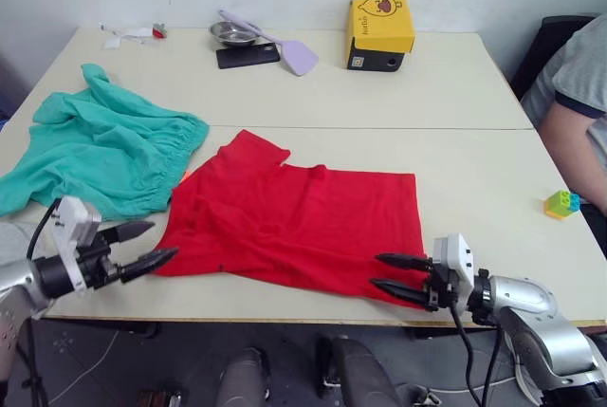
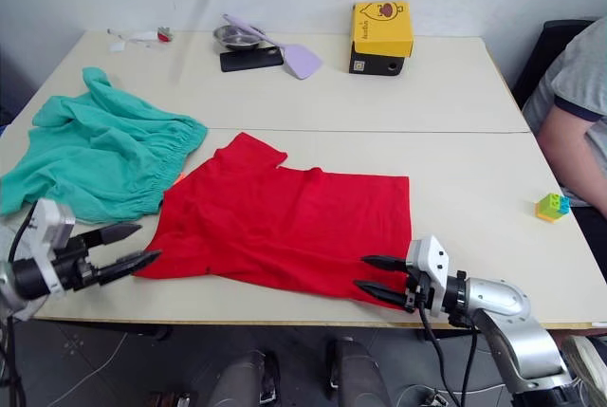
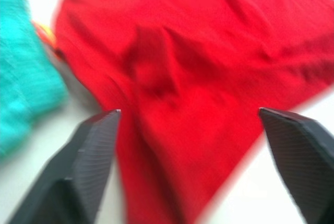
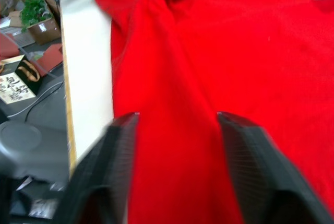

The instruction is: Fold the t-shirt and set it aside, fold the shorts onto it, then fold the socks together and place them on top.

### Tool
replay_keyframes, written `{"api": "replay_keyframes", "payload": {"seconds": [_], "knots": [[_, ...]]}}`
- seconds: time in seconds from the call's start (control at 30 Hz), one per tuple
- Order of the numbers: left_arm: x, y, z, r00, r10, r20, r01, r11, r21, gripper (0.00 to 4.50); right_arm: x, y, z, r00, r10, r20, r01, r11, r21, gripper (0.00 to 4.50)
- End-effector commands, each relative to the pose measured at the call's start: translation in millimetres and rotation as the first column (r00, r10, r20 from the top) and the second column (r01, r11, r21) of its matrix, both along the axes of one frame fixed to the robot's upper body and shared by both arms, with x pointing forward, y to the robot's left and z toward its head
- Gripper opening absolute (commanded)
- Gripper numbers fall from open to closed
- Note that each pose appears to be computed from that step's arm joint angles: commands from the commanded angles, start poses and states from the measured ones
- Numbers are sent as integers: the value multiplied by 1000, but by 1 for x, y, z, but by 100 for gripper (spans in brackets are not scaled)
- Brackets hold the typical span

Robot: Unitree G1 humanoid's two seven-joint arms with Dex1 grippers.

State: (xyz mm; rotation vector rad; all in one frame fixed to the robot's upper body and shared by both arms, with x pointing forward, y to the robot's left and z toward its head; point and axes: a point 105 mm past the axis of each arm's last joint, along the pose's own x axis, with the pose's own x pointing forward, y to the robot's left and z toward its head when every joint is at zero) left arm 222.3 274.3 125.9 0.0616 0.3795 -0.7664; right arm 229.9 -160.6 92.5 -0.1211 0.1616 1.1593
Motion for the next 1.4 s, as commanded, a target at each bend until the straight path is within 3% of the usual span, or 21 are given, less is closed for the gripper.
{"api": "replay_keyframes", "payload": {"seconds": [0.03,0.1,0.3,0.47,0.6,0.73,0.8,0.9,1.07,1.2,1.3,1.4], "knots": [[-4,-1,1,998,-30,61,24,995,96,450,-3,-6,11,998,23,61,-20,999,-40,396],[-4,-5,-3,996,-37,77,29,994,101,450,-4,-7,9,996,32,79,-27,998,-58,448],[3,-25,6,980,-74,185,65,996,55,450,-2,-1,9,992,41,121,-38,999,-33,448],[8,-21,10,990,-17,137,20,1000,-20,450,-4,0,7,994,51,97,-48,998,-30,448],[12,-18,11,990,-19,139,19,1000,1,450,-4,1,7,994,53,96,-50,998,-31,448],[16,-33,19,973,-104,205,101,995,25,450,-4,8,13,988,78,134,-78,997,-8,448],[19,-46,25,962,-142,232,148,989,-6,450,-4,15,18,985,85,149,-91,995,37,411],[18,-71,26,944,-220,246,238,970,-47,390,-3,30,18,981,122,152,-131,990,49,328],[29,-101,5,911,-308,273,314,949,26,231,6,62,4,971,135,195,-140,990,13,153],[47,-100,-12,929,-252,272,236,968,90,100,13,72,-10,971,115,211,-109,993,-42,7],[52,-87,-20,955,-178,237,166,984,72,4,22,57,-17,973,58,224,-37,995,-94,0],[50,-67,-26,966,-122,228,97,988,118,4,26,30,-19,976,-4,218,30,993,-117,0]]}}
